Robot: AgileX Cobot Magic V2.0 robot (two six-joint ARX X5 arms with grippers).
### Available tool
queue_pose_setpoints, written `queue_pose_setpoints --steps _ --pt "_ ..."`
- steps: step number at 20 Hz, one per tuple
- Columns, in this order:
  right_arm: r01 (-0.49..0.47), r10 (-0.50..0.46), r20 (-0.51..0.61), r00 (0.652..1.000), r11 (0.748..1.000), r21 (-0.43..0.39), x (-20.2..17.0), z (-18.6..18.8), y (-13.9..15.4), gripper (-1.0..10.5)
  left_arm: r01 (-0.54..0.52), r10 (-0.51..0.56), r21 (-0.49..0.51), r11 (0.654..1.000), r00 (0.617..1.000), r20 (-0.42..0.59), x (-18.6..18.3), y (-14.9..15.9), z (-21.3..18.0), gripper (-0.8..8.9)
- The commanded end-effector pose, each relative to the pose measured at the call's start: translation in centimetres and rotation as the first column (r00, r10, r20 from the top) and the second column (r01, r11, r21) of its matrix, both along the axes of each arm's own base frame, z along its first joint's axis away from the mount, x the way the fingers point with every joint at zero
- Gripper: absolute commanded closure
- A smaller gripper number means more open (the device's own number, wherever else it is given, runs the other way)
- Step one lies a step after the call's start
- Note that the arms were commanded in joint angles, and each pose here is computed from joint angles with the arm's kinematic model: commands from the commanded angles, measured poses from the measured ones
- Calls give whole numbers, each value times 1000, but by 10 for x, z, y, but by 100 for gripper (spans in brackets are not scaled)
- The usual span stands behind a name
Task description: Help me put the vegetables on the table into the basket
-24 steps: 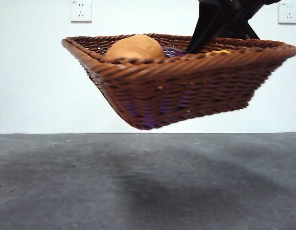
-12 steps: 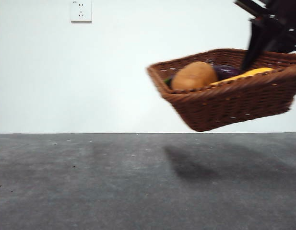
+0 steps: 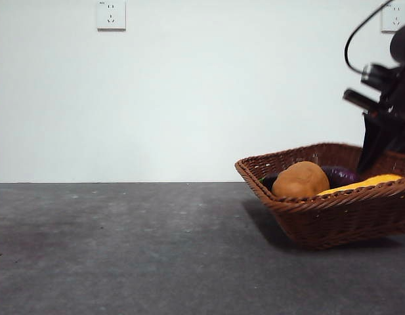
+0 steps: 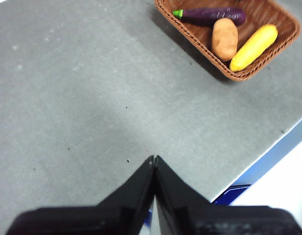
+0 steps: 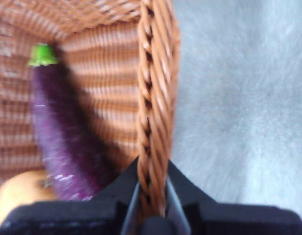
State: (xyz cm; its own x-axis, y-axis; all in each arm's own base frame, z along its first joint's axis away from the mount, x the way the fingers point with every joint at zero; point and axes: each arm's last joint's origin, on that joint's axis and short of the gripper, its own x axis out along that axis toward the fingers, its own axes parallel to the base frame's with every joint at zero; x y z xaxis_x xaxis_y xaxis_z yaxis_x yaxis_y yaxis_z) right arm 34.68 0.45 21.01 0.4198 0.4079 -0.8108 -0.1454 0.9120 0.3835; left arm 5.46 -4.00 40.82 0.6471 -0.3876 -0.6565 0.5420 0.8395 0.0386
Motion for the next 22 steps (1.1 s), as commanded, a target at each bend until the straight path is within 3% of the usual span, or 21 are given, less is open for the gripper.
queue_pose_setpoints --steps 1,5,11,12,15,19,22 --pt "-1 1 0 1000 1000 4 8 -13 -2 959 -27 27 -23 999 1000 -7 0 0 0 821" --pt "9 -12 -34 999 997 -76 15 -34 -4 959 -48 48 -13 999 999 2 0 1 0 822" --pt "29 -34 -44 998 993 -117 16 -38 -6 936 -48 48 -11 999 999 1 1 1 0 822" --pt "28 -33 -43 999 993 -117 16 -38 -6 910 -48 48 -11 999 999 1 1 1 0 821" --pt "29 -32 -30 999 993 -111 16 -35 -5 583 -48 48 -11 999 999 1 1 1 0 822" --pt "34 -32 16 999 993 -111 13 -17 -5 560 -48 48 -11 999 999 1 1 1 0 821" --pt "43 -33 95 995 993 -111 -3 27 -5 564 -47 47 -10 999 999 1 1 1 0 821"
